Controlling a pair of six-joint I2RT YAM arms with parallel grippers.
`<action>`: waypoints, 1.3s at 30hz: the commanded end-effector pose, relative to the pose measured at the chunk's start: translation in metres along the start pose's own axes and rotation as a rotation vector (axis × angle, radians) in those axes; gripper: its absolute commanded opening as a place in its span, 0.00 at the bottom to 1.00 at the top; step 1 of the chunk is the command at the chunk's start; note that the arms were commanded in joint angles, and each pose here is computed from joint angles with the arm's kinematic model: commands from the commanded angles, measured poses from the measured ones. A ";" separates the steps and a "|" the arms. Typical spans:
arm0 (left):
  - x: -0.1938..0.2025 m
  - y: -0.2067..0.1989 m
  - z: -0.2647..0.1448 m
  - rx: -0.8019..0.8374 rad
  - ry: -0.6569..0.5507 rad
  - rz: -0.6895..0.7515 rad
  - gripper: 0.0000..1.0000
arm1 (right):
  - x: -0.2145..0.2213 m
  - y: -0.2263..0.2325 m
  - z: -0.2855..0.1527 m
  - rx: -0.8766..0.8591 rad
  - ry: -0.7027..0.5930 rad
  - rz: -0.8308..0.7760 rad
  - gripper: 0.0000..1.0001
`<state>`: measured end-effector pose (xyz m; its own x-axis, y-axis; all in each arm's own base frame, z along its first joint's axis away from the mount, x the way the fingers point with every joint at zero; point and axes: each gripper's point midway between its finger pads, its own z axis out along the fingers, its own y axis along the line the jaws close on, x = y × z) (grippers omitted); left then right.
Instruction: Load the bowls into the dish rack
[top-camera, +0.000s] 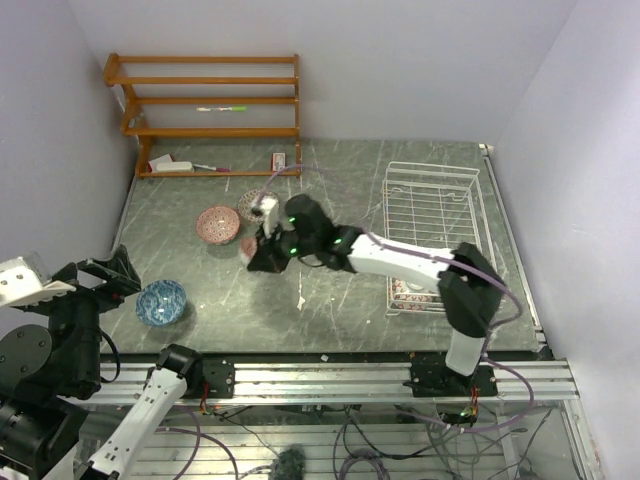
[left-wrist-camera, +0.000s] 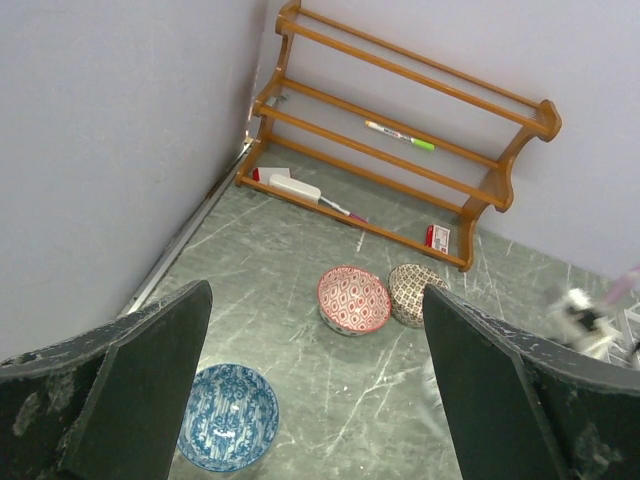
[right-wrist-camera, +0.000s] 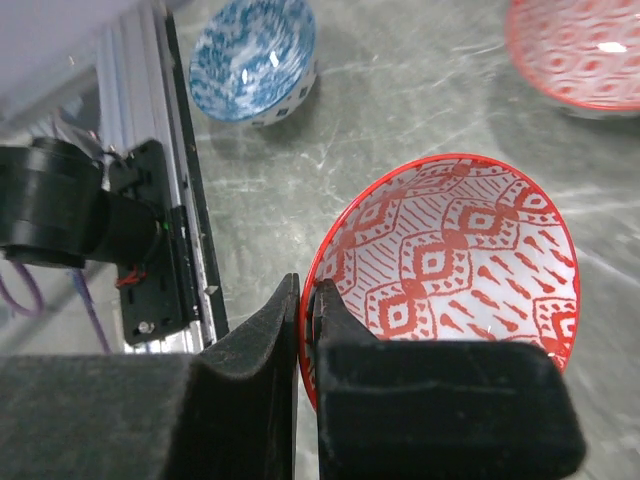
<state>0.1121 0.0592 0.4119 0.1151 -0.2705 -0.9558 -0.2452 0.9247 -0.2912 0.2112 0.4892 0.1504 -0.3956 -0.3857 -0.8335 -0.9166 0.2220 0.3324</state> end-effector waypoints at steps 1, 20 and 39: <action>-0.009 -0.005 -0.003 0.039 -0.028 -0.033 0.98 | -0.066 -0.014 -0.069 -0.019 -0.249 0.069 0.00; -0.009 -0.010 0.002 0.044 -0.019 -0.011 0.98 | -0.033 -0.188 -0.330 0.330 -0.766 0.593 0.00; -0.004 -0.016 0.008 0.052 -0.004 -0.021 0.98 | 0.070 -0.243 -0.371 0.279 -0.990 1.077 0.00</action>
<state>0.1152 0.0534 0.4150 0.1155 -0.2754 -0.9544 -0.2158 0.9309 -0.2948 0.3804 0.0804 0.1607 -0.5807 0.7749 -0.2496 -0.0864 0.2462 0.9654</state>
